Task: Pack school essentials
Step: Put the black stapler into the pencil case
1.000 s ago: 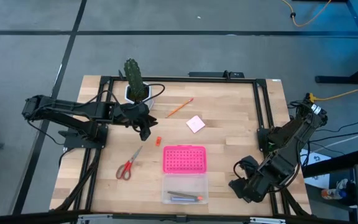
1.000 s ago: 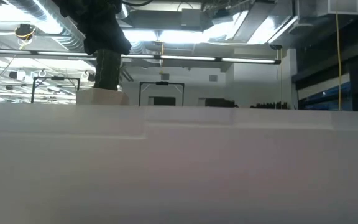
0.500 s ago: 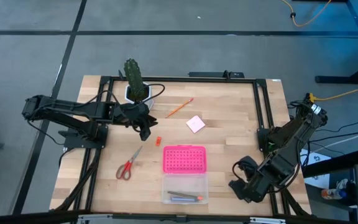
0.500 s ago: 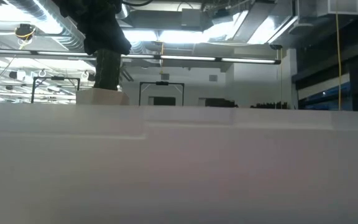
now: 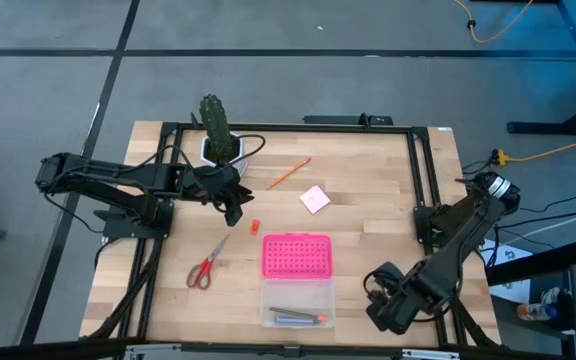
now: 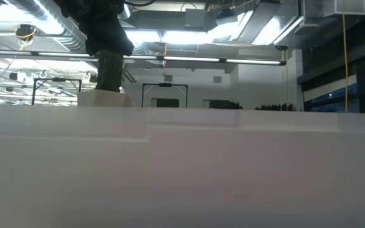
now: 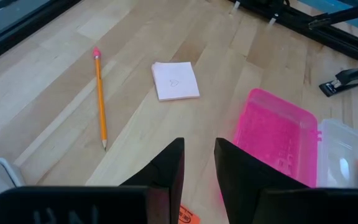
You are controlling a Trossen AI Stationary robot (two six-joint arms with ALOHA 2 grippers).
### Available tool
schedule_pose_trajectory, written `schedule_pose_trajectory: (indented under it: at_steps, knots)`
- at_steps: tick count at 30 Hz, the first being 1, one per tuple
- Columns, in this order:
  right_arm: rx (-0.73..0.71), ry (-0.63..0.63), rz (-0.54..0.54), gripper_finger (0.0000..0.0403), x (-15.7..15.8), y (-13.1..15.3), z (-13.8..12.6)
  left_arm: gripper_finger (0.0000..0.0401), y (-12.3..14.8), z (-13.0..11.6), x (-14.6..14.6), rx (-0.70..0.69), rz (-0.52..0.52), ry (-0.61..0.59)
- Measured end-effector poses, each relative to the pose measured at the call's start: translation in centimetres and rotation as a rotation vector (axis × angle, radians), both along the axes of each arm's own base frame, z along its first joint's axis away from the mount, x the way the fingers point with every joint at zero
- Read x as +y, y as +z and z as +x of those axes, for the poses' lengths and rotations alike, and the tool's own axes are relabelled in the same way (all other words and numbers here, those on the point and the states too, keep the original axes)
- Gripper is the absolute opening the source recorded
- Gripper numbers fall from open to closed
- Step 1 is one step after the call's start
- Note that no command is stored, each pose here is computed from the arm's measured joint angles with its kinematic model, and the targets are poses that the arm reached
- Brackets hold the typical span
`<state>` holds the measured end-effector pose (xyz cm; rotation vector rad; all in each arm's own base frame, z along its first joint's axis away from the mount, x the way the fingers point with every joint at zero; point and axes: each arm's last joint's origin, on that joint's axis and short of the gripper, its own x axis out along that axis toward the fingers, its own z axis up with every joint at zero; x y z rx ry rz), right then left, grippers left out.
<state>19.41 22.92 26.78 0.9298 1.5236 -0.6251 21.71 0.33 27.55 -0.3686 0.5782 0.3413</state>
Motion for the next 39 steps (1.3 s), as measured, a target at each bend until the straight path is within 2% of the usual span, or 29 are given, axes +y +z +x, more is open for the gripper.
schedule_pose_trajectory:
  at_steps: [9, 15, 18, 22, 27, 34, 39]
  knots:
    - [0.065, -0.019, -0.072, 0.0262, 1.4, -3.1, 0.9, 0.0083, 0.0, 0.0, 0.0, 0.000, 0.000, 0.000]
    - [0.103, 0.006, -0.081, 0.0262, 1.8, -4.5, 0.1, 0.0083, 0.0, 0.0, 0.0, 0.000, 0.000, 0.000]
    - [0.129, 0.020, -0.059, 0.0262, 1.8, -5.5, -0.3, 0.0083, 0.0, 0.0, 0.0, 0.000, 0.000, -0.001]
    - [0.056, 0.054, 0.025, 0.0262, 2.2, -7.3, 0.1, 0.0083, 0.0, 0.0, 0.0, 0.000, 0.000, 0.000]
    - [0.122, 0.019, -0.038, 0.0262, 1.2, -8.8, -0.8, 0.0083, 0.0, 0.0, 0.0, -0.001, -0.001, 0.000]
    - [0.103, 0.094, -0.024, 0.0262, 1.2, -8.8, -0.7, 0.0083, 0.0, 0.0, 0.0, -0.001, -0.001, 0.000]
    - [0.109, 0.102, -0.018, 0.0262, 0.6, -10.9, -1.3, 0.0083, 0.0, 0.0, 0.0, -0.001, -0.001, 0.000]
